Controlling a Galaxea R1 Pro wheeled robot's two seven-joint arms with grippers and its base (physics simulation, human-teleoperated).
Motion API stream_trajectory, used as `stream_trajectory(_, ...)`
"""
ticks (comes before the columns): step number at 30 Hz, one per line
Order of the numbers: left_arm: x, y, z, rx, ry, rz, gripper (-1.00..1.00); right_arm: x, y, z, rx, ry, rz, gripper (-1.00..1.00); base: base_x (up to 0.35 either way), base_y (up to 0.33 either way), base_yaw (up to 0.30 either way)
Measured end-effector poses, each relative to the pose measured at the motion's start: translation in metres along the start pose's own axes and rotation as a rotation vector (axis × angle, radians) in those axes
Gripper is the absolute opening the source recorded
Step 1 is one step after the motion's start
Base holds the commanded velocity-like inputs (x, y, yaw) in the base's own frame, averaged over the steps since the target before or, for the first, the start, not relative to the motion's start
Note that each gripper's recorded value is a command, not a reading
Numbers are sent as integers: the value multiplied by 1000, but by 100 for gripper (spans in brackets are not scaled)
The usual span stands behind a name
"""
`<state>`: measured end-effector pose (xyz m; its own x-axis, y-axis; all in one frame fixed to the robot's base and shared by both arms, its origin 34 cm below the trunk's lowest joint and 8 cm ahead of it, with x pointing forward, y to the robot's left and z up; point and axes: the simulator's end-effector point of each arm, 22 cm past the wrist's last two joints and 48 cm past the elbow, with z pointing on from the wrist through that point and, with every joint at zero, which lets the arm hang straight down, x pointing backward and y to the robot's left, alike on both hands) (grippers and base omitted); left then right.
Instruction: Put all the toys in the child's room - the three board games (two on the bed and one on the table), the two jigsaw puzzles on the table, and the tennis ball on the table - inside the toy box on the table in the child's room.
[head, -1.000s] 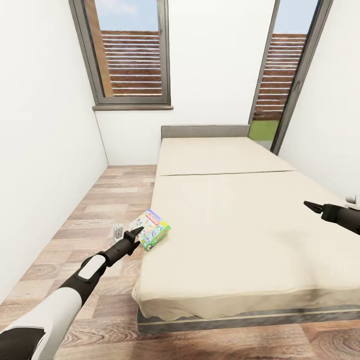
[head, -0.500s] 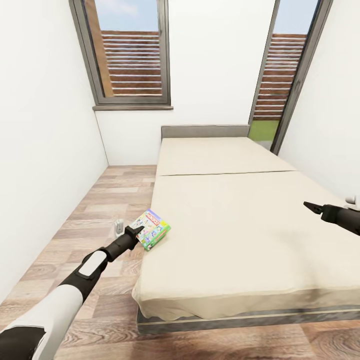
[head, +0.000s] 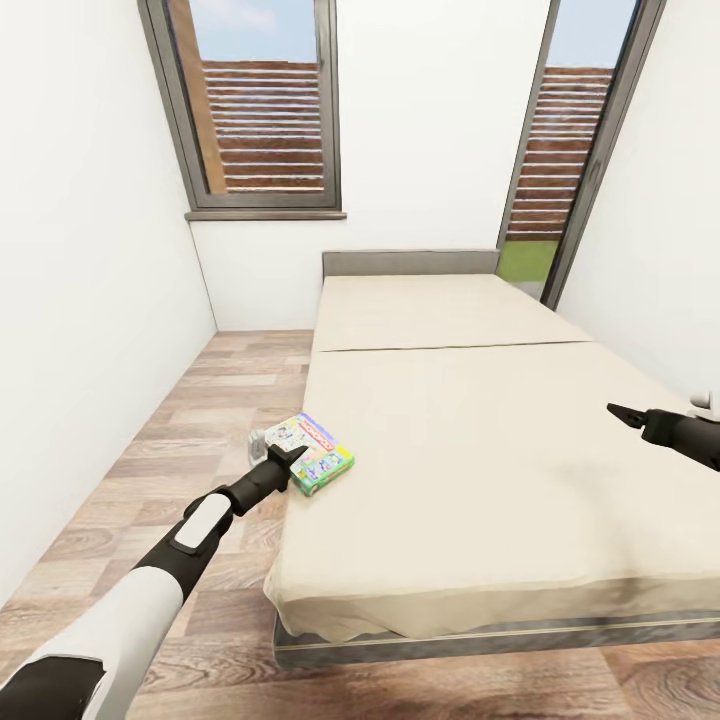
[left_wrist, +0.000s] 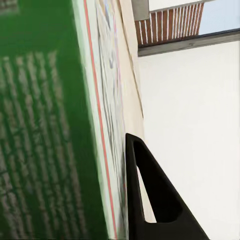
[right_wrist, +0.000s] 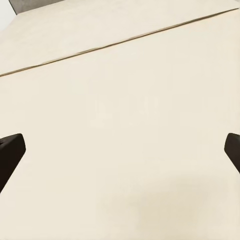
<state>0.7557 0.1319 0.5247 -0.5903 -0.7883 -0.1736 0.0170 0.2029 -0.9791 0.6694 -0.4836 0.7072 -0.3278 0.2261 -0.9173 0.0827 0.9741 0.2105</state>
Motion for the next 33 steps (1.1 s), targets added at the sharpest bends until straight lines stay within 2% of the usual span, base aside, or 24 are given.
stream_trajectory(8,1,-6,0,20,10,0,-100,0,0,0,-1,0,1,100,0,0,0)
stream_trajectory(20,10,-38,2,99,61,10,-100,1,1,0,-1,0,1,100,0,0,0)
stream_trajectory(25,21,-51,5,115,101,41,-100,5,9,4,-16,13,-15,100,0,0,0)
stream_trajectory(30,34,-46,11,69,132,68,-100,7,15,6,-34,18,-26,100,0,0,0)
stream_trajectory(33,51,-61,14,65,148,103,-100,9,26,5,-84,23,-31,100,0,0,0)
